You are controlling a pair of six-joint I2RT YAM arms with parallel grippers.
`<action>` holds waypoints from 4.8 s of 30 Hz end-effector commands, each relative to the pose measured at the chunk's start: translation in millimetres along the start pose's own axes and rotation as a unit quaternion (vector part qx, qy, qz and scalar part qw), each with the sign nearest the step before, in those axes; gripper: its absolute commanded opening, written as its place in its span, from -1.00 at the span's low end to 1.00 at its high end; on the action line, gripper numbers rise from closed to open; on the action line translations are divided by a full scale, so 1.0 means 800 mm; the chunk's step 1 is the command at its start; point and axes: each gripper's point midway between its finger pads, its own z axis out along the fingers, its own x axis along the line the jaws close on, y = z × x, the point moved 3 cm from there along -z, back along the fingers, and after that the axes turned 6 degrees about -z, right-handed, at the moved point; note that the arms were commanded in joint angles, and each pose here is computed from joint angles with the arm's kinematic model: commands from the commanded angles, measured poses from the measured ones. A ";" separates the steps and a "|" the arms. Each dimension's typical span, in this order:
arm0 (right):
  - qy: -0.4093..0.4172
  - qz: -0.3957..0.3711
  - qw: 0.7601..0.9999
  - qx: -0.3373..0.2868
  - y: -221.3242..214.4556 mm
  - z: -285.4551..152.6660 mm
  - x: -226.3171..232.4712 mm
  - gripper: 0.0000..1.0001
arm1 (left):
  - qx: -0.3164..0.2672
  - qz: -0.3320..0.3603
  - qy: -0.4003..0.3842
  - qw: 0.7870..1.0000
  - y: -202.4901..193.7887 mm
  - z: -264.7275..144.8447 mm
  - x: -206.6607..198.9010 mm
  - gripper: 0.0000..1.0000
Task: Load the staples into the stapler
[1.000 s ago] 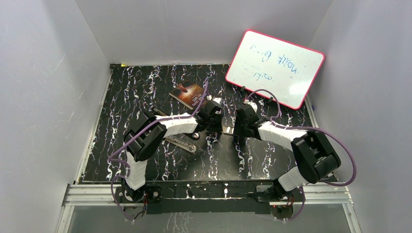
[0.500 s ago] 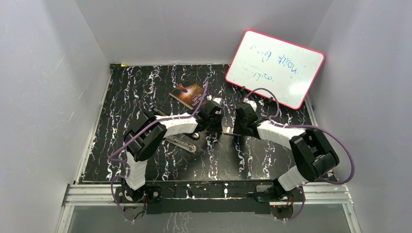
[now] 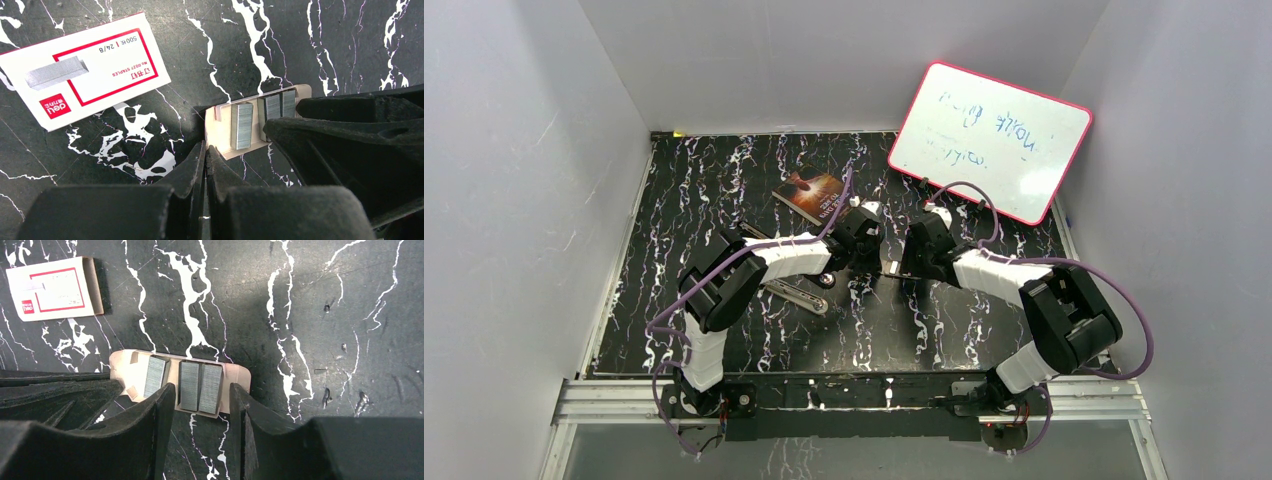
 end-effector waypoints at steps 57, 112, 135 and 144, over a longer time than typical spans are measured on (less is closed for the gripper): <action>-0.110 -0.130 0.981 0.088 -0.027 0.028 -0.035 -0.09 | -0.014 -0.001 -0.017 1.000 0.016 -0.021 -0.012 -1.00; 0.097 -0.252 0.963 -0.014 -0.020 -0.063 0.104 0.04 | -0.210 0.030 -0.073 0.975 0.194 -0.184 0.018 0.23; 0.033 -0.248 0.968 -0.004 -0.030 -0.050 0.077 0.01 | -0.247 0.036 0.043 0.967 0.203 -0.234 0.135 0.27; 0.033 -0.271 0.961 0.039 -0.047 -0.031 0.079 0.00 | -0.247 0.034 0.048 0.967 0.203 -0.235 0.141 0.27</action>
